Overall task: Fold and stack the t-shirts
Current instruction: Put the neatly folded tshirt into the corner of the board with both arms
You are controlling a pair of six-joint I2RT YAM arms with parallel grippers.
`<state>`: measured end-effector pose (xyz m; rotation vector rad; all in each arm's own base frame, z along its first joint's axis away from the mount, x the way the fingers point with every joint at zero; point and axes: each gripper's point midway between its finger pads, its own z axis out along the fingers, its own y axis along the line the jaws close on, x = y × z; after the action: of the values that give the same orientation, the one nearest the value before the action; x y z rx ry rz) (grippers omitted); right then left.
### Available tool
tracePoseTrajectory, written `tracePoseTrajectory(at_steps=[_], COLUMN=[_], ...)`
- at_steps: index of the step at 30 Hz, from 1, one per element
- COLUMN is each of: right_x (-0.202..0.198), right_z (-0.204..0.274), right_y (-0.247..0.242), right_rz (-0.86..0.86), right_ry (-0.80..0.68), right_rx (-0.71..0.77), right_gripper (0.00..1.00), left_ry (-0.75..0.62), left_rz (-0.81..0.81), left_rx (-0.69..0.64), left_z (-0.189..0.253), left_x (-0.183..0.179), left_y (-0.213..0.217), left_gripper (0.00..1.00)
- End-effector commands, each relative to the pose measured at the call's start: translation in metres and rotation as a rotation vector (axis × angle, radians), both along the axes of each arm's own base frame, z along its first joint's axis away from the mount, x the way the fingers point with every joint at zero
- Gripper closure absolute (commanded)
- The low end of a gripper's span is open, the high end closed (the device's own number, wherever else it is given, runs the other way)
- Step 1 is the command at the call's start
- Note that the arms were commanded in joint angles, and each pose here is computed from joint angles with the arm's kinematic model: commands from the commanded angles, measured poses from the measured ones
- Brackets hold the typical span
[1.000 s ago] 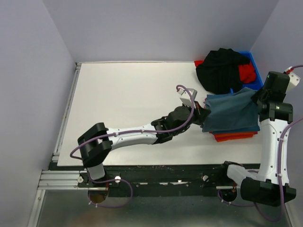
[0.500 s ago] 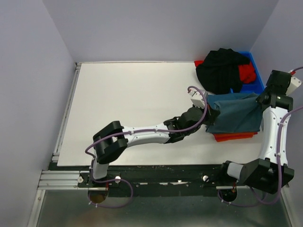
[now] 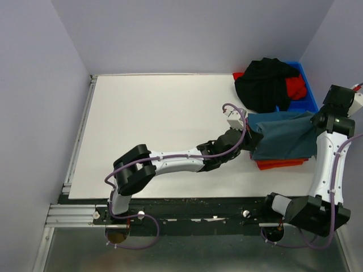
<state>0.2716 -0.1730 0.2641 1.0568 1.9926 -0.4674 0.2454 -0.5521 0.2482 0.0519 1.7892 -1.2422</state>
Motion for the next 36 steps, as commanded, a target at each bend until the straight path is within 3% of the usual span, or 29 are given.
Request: tracePoseTrajectory(at_steps=[1, 10, 21, 36], right_x=[-0.02, -0.046, -0.004, 0.053], right_z=[0.045, 0.038, 0.008, -0.016], right_y=[-0.017, -0.028, -0.03, -0.044], right_rz=[-0.093, -0.202, -0.134, -0.077], right_ry=[-0.105, -0.037, -0.02, -0.011], right_rx=[-0.12, -0.179, -0.093, -0.055], right_gripper=[0.99, 0.99, 0.99, 0.99], left_ry=[0.007, 0.031, 0.029, 0.101], left_rz=[-0.019, -0.041, -0.038, -0.041], left_rx=[-0.07, -0.065, -0.022, -0.066], left_z=[0.027, 0.02, 0.006, -0.023], left_x=[-0.018, -0.034, -0.017, 0.043], left_y=[0.008, 0.005, -0.01, -0.02], left_gripper=[1.0, 1.0, 1.0, 1.0])
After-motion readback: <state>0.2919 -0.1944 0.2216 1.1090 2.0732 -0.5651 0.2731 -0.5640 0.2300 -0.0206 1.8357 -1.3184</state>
